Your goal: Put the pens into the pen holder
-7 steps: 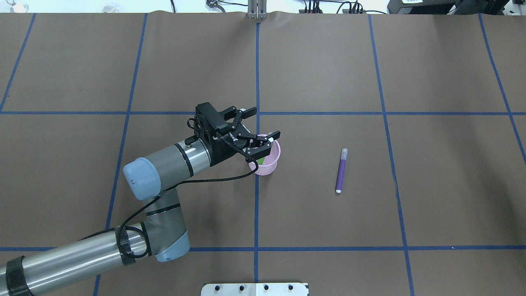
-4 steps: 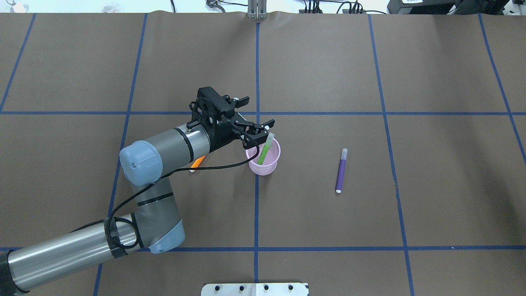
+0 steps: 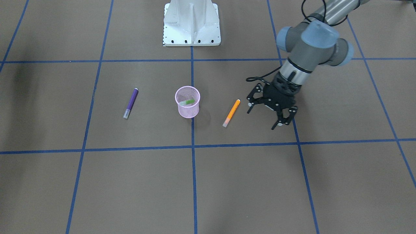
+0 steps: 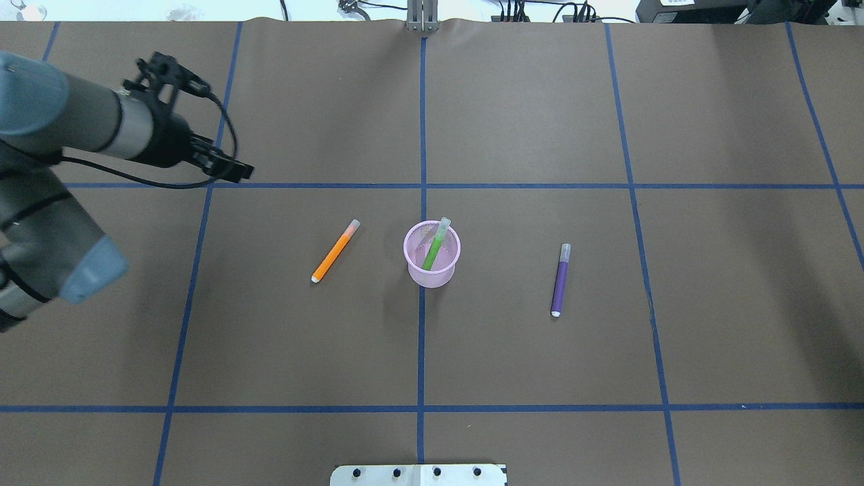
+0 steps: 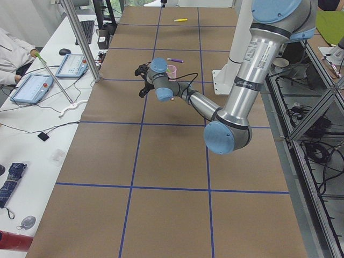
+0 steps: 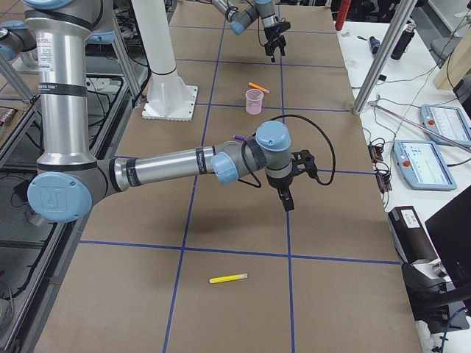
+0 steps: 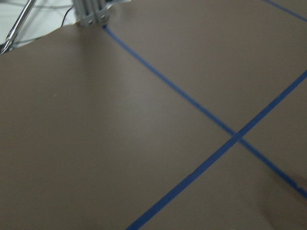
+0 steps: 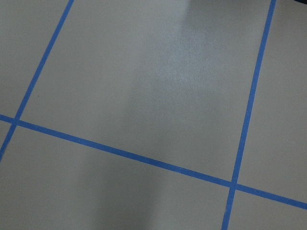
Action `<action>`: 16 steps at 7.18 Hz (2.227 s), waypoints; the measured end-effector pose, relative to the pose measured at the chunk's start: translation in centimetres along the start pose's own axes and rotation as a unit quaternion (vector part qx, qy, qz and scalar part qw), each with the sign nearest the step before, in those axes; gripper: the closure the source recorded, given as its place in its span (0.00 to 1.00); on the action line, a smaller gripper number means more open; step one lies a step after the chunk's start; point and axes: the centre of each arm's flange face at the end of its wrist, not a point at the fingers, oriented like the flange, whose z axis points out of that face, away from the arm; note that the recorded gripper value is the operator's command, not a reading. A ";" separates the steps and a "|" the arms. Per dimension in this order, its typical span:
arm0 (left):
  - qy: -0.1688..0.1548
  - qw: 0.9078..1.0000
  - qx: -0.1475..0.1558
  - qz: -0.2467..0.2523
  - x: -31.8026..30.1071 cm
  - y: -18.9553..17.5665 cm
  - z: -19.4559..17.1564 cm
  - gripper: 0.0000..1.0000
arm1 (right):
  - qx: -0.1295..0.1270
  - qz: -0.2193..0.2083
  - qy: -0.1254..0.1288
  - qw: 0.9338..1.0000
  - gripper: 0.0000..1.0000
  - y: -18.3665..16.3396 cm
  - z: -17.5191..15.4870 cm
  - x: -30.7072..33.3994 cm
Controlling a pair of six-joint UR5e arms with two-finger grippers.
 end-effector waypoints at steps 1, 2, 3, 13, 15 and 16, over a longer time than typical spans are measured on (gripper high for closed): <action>0.005 0.999 -0.011 -0.032 -4.9 1.0 -3.7 0.00 | -0.009 0.007 0.005 1.000 0.02 2.7 1.0 1.4; 0.003 0.999 -0.014 -0.051 -8.1 2.7 -6.5 0.00 | -0.007 0.008 0.010 1.000 0.02 5.4 2.3 3.0; -0.006 0.998 -0.015 -0.068 -10.3 4.8 -8.4 0.00 | -0.001 0.006 0.013 1.000 0.03 8.1 4.4 5.4; -0.026 0.995 -0.010 -0.090 -12.9 8.3 -11.4 0.00 | 0.010 0.020 0.051 0.998 0.48 17.6 15.9 12.2; -0.026 0.996 -0.010 -0.090 -12.9 8.2 -11.4 0.00 | 0.002 0.021 0.053 0.998 0.55 18.1 16.5 12.4; -0.026 0.996 -0.010 -0.090 -12.9 8.2 -11.4 0.00 | -0.002 0.022 0.053 0.998 0.55 18.4 16.8 12.6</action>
